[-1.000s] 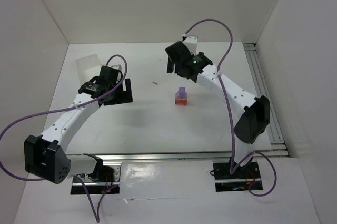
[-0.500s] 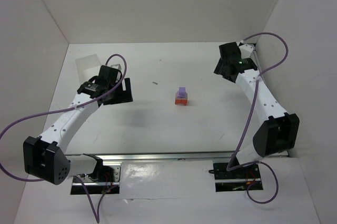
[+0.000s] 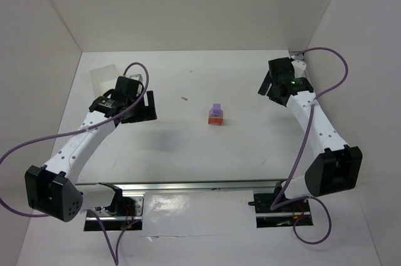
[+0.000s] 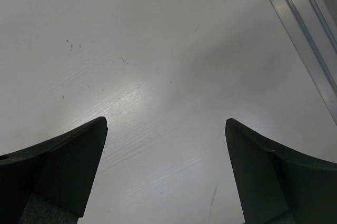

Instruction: Build the wood block tower

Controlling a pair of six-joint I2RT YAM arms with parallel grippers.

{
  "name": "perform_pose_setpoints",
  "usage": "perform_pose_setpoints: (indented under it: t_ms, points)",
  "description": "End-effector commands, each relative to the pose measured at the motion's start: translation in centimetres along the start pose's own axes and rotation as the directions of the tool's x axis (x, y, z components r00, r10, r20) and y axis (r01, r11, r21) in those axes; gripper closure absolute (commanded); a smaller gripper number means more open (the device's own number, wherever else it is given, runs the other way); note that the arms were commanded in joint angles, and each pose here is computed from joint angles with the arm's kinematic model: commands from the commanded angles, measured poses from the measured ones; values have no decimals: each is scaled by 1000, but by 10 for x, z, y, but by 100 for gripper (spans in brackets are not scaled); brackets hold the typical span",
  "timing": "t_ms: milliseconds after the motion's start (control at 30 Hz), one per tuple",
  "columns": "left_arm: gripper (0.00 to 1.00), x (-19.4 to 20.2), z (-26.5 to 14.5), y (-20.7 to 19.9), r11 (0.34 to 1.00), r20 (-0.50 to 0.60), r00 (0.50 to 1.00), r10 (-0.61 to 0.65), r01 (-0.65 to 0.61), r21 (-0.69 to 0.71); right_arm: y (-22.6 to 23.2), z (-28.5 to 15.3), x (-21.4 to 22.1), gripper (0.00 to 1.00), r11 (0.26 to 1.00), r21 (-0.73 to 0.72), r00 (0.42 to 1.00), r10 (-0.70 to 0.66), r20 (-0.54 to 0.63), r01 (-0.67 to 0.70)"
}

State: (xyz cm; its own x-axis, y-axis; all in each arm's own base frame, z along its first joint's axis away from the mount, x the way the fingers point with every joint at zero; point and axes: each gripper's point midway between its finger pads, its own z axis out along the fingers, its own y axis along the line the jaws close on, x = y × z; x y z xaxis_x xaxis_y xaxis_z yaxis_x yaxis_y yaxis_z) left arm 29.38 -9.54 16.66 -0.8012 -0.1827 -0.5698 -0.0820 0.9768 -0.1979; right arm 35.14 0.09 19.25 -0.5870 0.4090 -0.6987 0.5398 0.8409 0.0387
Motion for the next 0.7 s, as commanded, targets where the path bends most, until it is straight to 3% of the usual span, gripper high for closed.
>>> perform_pose_setpoints:
  t_ms: [0,333,667]
  points:
    - [9,-18,-19,-4,1000,74,997,7,-8,17,-2,-14,-18,0,998,-56,997,32,69,-28]
    - [9,-17,-22,-3,1000,74,997,7,-8,17,-5,-10,-7,0,998,-58,998,26,56,-23]
    - [9,-19,-7,-8,999,75,996,37,-40,37,17,1,17,0,986,-161,999,44,20,-40]
